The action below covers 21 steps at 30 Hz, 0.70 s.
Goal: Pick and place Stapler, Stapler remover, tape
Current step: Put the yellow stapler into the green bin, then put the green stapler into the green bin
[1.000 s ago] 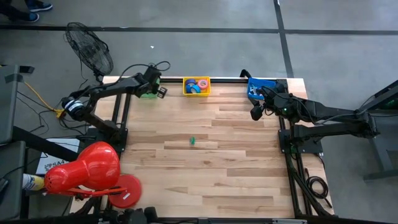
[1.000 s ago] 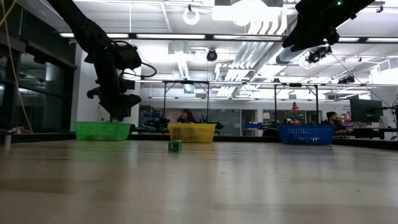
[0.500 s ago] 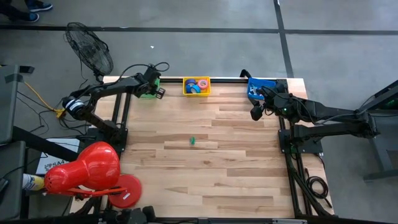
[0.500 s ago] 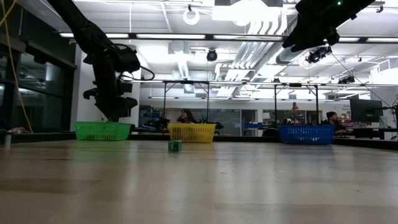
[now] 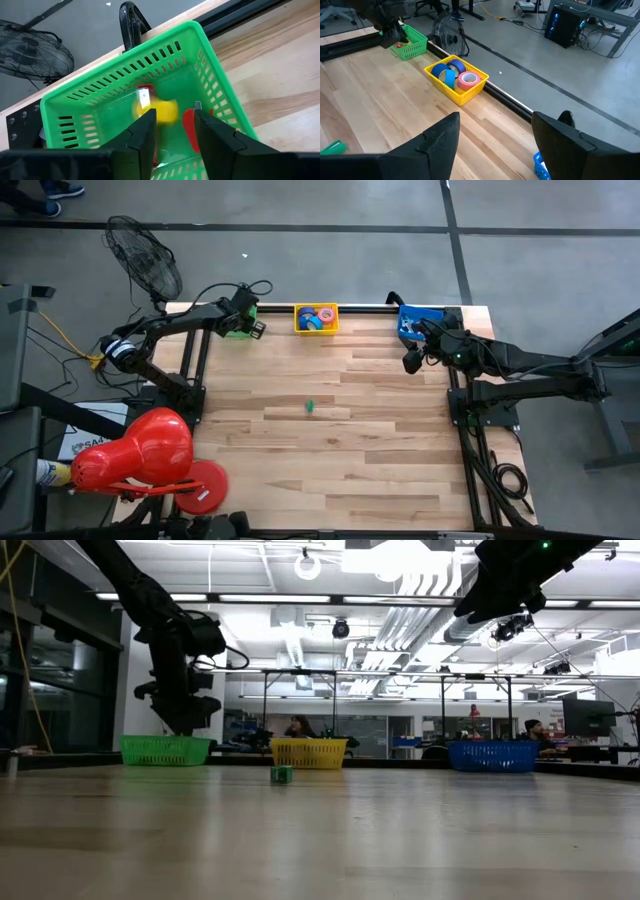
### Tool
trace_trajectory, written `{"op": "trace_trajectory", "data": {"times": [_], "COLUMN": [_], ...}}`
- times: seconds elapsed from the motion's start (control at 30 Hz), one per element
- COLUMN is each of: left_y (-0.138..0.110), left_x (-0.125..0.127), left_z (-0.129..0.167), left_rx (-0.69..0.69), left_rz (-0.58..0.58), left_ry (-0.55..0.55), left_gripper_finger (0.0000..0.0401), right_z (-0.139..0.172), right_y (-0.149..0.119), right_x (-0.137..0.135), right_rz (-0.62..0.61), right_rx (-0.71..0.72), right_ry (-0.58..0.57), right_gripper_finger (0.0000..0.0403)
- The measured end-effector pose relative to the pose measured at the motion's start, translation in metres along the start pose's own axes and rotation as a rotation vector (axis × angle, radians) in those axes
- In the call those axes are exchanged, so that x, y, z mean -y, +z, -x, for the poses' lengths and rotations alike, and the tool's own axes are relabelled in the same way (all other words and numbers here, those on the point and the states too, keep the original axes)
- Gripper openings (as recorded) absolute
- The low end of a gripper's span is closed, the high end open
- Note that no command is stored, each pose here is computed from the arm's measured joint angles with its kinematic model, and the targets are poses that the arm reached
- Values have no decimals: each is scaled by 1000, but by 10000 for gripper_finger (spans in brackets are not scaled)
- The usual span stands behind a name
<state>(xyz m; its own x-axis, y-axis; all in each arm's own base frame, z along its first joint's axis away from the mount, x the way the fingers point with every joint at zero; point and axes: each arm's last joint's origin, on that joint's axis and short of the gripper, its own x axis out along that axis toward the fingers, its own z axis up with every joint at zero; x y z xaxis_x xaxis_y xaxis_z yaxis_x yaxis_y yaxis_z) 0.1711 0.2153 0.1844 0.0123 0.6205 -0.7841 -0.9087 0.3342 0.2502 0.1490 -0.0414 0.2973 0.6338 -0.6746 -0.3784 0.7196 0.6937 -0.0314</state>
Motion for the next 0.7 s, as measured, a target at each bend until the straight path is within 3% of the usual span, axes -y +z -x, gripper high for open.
{"op": "trace_trajectory", "data": {"times": [0.2, 0.33, 0.57, 0.7], "left_y": [-1, 1, 8, 9], "left_x": [0, 2, 11, 15], "left_z": [0, 0, 2, 4], "left_rx": [-6, 3, 98, 137], "left_rz": [-4, -54, -306, -390], "left_ry": [-2, -66, -338, -479], "left_gripper_finger": [129, 130, 130, 130], "right_z": [0, 0, 0, 0], "right_y": [0, 0, 0, 0], "right_x": [0, 0, 0, 0], "right_rz": [0, 0, 2, 3], "right_rx": [-1, -1, -1, -2], "right_ry": [3, 3, 6, 6], "right_gripper_finger": [240, 240, 240, 240]}}
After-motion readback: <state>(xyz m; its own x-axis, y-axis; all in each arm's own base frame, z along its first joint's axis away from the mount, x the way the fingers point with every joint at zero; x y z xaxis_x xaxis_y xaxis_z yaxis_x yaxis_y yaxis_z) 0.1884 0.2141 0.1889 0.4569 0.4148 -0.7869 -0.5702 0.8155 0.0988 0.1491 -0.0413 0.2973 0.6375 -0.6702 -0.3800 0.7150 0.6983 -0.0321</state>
